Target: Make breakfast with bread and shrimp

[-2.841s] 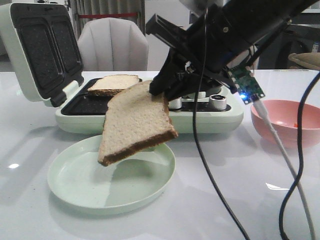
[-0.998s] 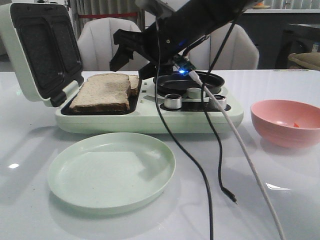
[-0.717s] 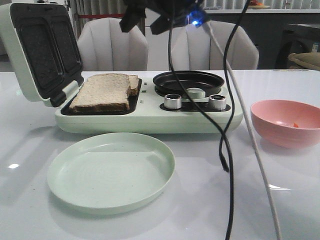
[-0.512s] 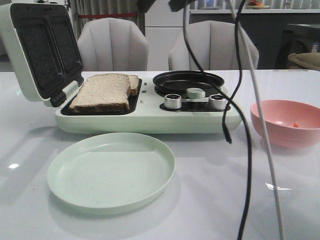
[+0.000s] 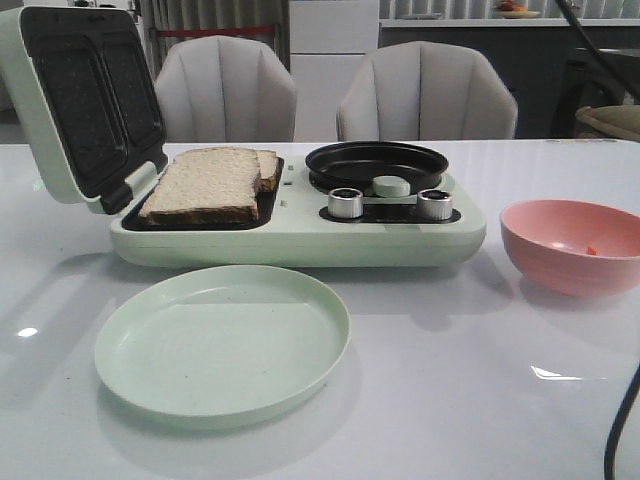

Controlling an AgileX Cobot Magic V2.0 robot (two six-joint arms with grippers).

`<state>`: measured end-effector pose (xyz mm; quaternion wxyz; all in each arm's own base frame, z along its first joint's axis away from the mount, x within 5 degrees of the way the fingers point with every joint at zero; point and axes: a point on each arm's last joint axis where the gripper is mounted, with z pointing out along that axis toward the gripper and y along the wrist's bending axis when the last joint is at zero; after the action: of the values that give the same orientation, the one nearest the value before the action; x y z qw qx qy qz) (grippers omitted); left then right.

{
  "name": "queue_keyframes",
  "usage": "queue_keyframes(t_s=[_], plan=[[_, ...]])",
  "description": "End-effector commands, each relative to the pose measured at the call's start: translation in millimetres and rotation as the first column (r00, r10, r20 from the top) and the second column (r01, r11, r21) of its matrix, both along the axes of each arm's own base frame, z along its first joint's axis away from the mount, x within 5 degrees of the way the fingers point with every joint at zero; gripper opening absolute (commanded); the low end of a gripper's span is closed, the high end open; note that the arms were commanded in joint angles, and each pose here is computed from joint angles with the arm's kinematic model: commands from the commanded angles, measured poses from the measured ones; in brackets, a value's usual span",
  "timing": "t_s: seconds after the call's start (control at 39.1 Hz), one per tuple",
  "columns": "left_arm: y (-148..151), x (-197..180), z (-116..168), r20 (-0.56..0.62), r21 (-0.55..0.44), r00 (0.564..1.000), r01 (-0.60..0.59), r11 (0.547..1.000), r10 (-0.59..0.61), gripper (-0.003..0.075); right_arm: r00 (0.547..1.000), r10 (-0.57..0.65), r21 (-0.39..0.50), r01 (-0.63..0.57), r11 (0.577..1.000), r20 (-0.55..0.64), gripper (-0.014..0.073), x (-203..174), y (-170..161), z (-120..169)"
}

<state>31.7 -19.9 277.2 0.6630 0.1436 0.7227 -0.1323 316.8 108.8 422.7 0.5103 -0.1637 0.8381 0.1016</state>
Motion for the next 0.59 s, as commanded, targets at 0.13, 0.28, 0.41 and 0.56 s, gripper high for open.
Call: queue_keyframes(t_s=[0.13, 0.28, 0.41, 0.56], plan=[[1, 0, 15, 0.074, -0.057, 0.997, -0.004, 0.998, 0.008, 0.0604, 0.982, -0.056, 0.123, 0.033, 0.992, 0.182, 0.0586, -65, -26, 0], [1, 0, 15, 0.074, -0.057, 0.997, -0.004, 0.998, 0.008, 0.0604, 0.975, -0.075, 0.142, 0.046, 0.989, 0.208, 0.0586, -102, -38, -27], [1, 0, 15, 0.074, -0.057, 0.997, -0.004, 0.998, 0.008, 0.0604, 0.959, -0.097, 0.164, 0.054, 0.985, 0.265, 0.0586, -132, -49, -47], [1, 0, 15, 0.074, -0.057, 0.997, -0.004, 0.998, 0.008, 0.0604, 0.921, -0.129, 0.204, 0.056, 0.977, 0.368, 0.0586, -169, -63, -69]])
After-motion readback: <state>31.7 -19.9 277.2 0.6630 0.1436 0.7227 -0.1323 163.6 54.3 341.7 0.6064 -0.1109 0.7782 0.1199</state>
